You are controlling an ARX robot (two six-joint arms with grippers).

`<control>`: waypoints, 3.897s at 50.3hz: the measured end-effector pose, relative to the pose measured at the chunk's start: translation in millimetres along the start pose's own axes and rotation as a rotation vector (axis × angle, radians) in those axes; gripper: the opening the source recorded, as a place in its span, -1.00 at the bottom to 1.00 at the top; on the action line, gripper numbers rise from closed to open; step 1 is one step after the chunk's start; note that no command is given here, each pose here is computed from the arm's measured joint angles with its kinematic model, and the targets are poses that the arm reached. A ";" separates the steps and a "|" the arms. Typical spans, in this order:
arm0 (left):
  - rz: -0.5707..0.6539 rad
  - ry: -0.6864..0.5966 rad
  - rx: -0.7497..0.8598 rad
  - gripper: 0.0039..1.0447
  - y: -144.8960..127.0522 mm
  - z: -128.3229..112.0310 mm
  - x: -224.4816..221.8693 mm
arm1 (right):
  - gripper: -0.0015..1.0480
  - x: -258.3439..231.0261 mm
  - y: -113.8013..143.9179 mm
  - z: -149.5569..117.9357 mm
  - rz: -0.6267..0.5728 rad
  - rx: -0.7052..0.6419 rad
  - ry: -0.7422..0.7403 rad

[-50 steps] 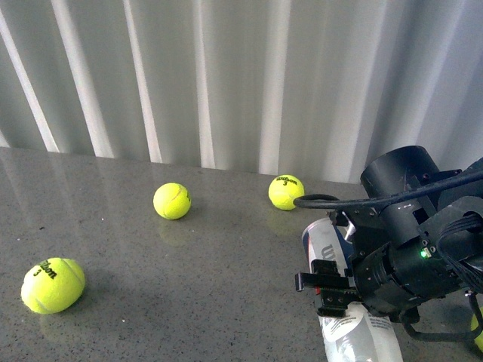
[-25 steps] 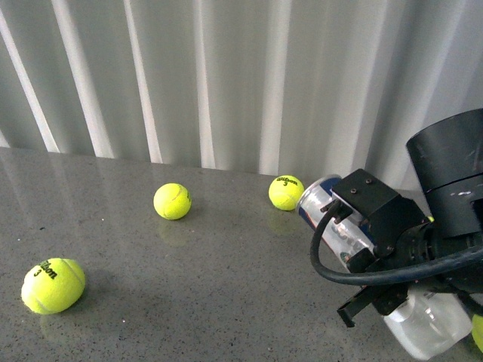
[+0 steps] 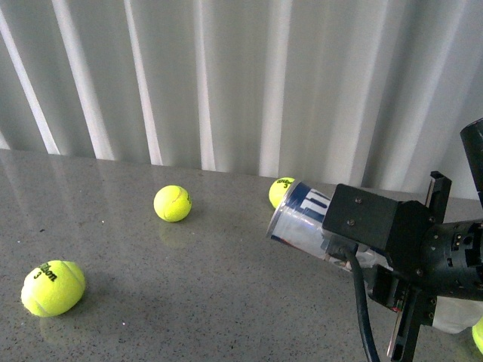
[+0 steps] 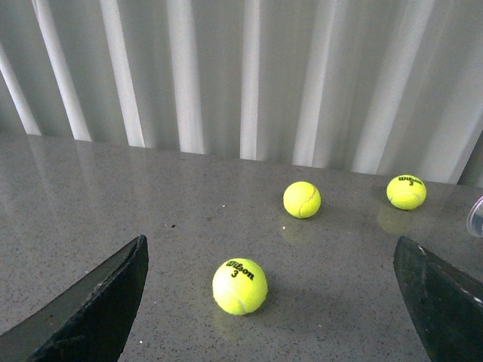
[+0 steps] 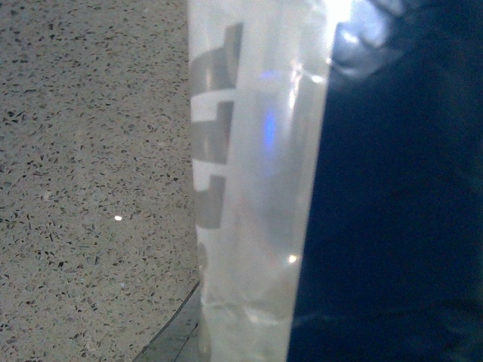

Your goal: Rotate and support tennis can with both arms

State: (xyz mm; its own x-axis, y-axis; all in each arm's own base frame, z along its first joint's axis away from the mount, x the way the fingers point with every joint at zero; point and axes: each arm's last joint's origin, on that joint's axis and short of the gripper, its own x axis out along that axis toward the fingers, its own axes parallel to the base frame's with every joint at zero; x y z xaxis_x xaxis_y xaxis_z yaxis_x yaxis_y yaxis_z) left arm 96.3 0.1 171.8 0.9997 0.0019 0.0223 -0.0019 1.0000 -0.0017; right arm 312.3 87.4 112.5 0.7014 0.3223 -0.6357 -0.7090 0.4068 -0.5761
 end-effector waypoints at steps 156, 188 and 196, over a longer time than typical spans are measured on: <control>0.000 0.000 0.000 0.88 0.0 0.0 0.0 | 0.60 -174.9 -52.7 -33.1 -0.774 0.695 -0.315; 0.000 0.000 0.000 0.88 0.0 0.0 0.0 | -0.93 -190.4 37.1 -48.5 -0.680 0.935 -0.454; 0.000 0.000 0.000 0.88 0.0 0.0 0.0 | -0.93 -193.2 48.1 -52.7 -0.680 0.936 -0.454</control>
State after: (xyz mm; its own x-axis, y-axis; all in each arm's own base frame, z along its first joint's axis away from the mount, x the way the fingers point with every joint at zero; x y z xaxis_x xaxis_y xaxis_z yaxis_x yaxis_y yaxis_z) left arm 96.3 0.2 171.8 0.9997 0.0019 0.0223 -0.0019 1.0000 -0.0017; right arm 138.9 -0.4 180.6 1.0000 -0.0019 -0.0093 0.0018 0.9999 -0.0128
